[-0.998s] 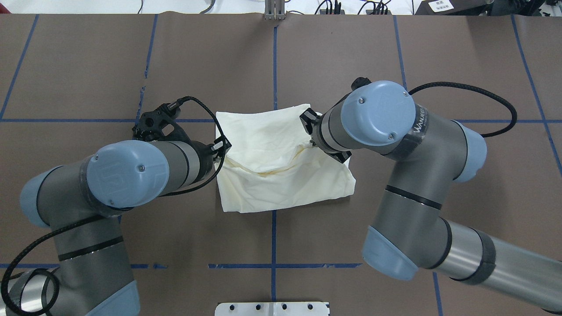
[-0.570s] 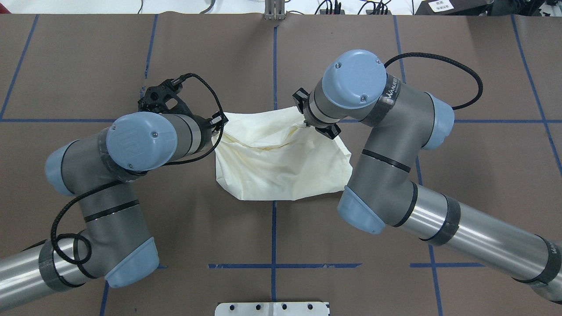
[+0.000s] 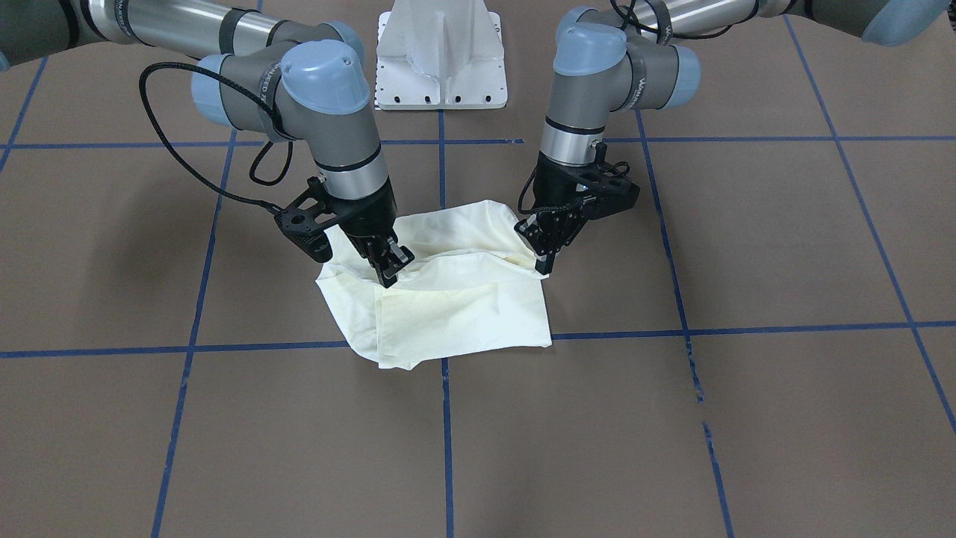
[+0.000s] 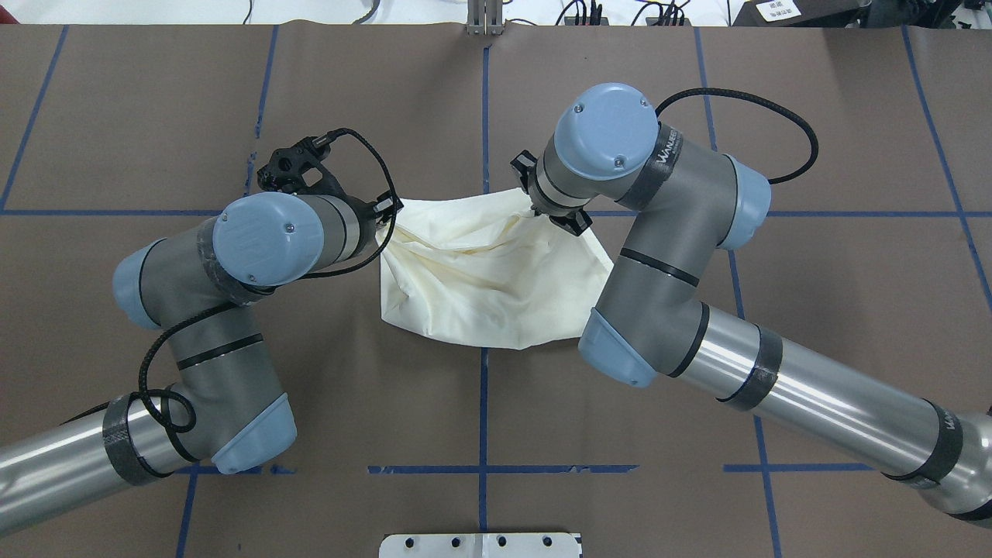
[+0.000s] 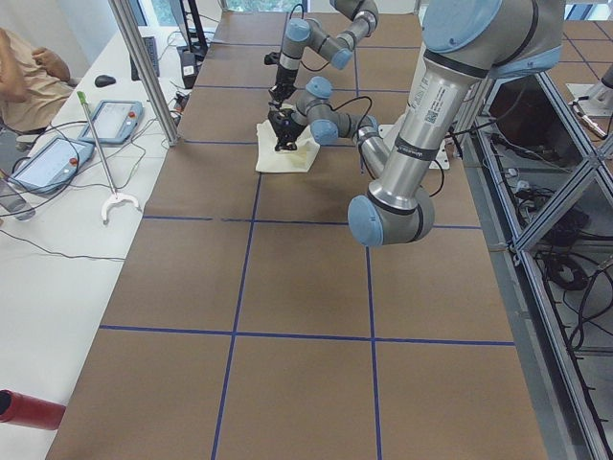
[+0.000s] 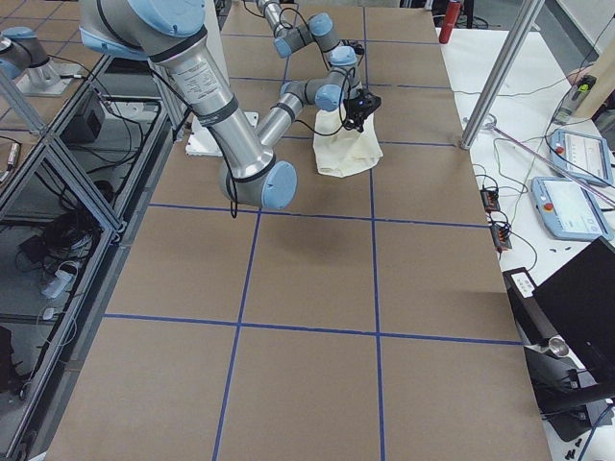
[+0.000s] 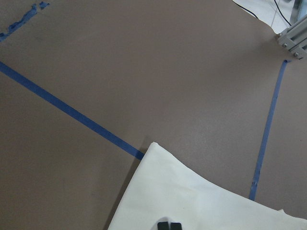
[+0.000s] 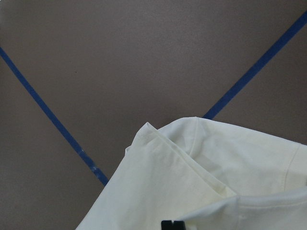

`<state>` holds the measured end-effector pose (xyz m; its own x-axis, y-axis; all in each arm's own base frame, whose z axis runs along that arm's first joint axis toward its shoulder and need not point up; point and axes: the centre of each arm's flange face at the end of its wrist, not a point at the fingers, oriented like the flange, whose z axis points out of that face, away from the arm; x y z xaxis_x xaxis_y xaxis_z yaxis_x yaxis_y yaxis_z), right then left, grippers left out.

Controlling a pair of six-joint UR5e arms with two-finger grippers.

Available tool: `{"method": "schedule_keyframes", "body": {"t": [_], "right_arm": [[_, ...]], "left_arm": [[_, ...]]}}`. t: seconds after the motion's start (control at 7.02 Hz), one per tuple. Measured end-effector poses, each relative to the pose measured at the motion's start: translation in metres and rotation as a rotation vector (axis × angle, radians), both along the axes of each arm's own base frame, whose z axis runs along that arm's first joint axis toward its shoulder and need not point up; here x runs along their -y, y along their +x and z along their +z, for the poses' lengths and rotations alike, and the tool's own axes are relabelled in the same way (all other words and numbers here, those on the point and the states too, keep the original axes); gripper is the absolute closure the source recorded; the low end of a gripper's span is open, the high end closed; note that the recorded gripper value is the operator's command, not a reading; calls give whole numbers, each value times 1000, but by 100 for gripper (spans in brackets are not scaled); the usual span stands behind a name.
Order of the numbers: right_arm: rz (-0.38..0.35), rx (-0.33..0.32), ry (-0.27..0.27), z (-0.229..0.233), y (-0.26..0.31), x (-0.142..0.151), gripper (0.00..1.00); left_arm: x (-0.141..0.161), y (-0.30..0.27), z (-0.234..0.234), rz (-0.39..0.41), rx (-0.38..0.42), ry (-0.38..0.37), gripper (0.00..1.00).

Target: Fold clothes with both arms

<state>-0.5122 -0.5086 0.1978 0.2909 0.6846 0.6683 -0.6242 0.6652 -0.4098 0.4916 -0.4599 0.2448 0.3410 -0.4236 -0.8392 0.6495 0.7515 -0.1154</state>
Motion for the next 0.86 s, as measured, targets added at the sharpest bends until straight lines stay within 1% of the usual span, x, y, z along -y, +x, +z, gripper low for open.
{"method": "schedule_keyframes", "body": {"t": [0.14, 0.43, 0.57, 0.71, 0.86], "right_arm": [[1, 1, 1, 5, -7, 7, 100], [2, -8, 9, 18, -14, 21, 100], [3, -9, 19, 26, -17, 31, 100], [4, -3, 29, 38, -23, 39, 100], [4, 5, 36, 47, -28, 45, 100]], "left_arm": [[7, 6, 4, 0, -5, 12, 100], [25, 15, 21, 4, -18, 61, 100], [37, 18, 31, -1, -24, 80, 66], [48, 19, 34, -6, -33, 101, 64], [58, 13, 30, 4, -56, 127, 67]]}}
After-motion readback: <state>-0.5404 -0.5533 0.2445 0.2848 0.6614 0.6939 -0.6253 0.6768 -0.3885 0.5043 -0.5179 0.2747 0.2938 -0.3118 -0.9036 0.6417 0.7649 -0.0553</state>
